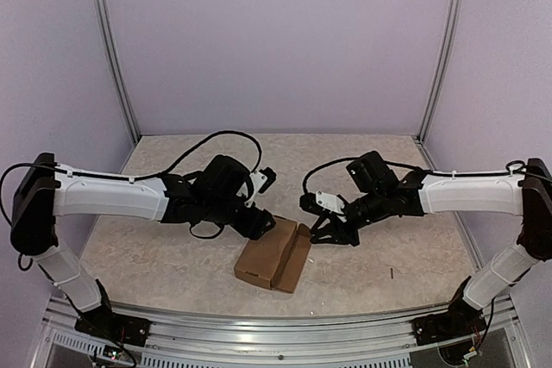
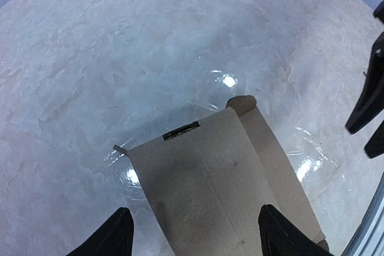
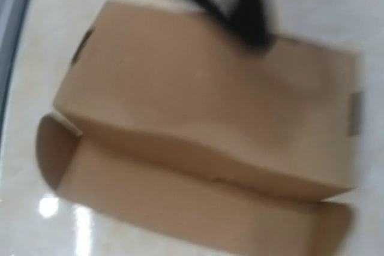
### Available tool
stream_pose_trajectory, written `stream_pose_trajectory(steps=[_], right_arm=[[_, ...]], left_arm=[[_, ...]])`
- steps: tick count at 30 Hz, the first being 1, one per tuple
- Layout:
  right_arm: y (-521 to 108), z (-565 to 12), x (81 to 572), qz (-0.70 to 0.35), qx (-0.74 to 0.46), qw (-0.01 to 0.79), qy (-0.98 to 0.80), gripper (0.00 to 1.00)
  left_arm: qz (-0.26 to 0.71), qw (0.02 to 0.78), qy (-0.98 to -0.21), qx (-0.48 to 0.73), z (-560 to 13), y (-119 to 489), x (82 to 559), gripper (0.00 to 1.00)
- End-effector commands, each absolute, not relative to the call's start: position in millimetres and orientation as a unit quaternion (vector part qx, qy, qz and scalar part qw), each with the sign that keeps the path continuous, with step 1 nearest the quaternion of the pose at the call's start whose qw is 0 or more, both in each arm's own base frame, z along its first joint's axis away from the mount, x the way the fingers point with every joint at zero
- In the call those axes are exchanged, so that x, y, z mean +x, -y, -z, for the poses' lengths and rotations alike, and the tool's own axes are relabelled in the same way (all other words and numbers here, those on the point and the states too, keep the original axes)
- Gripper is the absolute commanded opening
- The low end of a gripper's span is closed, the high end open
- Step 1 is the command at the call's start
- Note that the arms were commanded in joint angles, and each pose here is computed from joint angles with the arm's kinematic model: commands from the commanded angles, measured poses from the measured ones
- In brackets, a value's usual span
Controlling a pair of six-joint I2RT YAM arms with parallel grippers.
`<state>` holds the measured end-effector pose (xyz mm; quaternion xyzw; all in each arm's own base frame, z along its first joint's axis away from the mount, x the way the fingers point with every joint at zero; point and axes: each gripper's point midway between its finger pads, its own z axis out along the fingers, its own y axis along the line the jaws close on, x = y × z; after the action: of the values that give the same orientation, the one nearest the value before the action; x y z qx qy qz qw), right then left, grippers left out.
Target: Fold the paper box
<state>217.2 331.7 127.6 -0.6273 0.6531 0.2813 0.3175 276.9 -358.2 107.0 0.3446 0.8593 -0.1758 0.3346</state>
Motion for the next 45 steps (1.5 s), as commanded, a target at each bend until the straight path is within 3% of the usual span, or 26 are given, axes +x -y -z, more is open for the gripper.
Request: stream_pose_trajectory(steps=[1, 11, 17, 22, 28, 36, 45], right_arm=[[-335, -99, 196, -0.310, -0.634, 0.254, -0.661, 0.22], [-375, -55, 219, -0.294, -0.625, 0.214, -0.690, 0.12], [-398, -69, 255, -0.267, -0.620, 0.260, -0.690, 0.09], [-391, -85, 257, -0.245, -0.633, 0.270, -0.683, 0.13], [-363, -109, 198, -0.280, -0.674, 0.275, -0.626, 0.34], [-367, -78, 143, -0.261, -0.710, 0.269, -0.597, 0.38], [-388, -67, 141, -0.236, -0.696, 0.274, -0.620, 0.38]], left_arm=[[0.158, 0.347, -0.867, 0.320, -127, 340, 262, 0.70], [0.158, 0.303, -0.893, 0.295, -93, 314, 226, 0.66], [0.163, 0.310, -0.893, 0.281, -92, 308, 224, 0.66], [0.160, 0.310, -0.895, 0.279, -91, 308, 225, 0.65], [0.153, 0.323, -0.894, 0.269, -97, 312, 233, 0.68], [0.135, 0.296, -0.916, 0.235, -77, 318, 246, 0.69], [0.126, 0.281, -0.923, 0.229, -59, 317, 246, 0.69]])
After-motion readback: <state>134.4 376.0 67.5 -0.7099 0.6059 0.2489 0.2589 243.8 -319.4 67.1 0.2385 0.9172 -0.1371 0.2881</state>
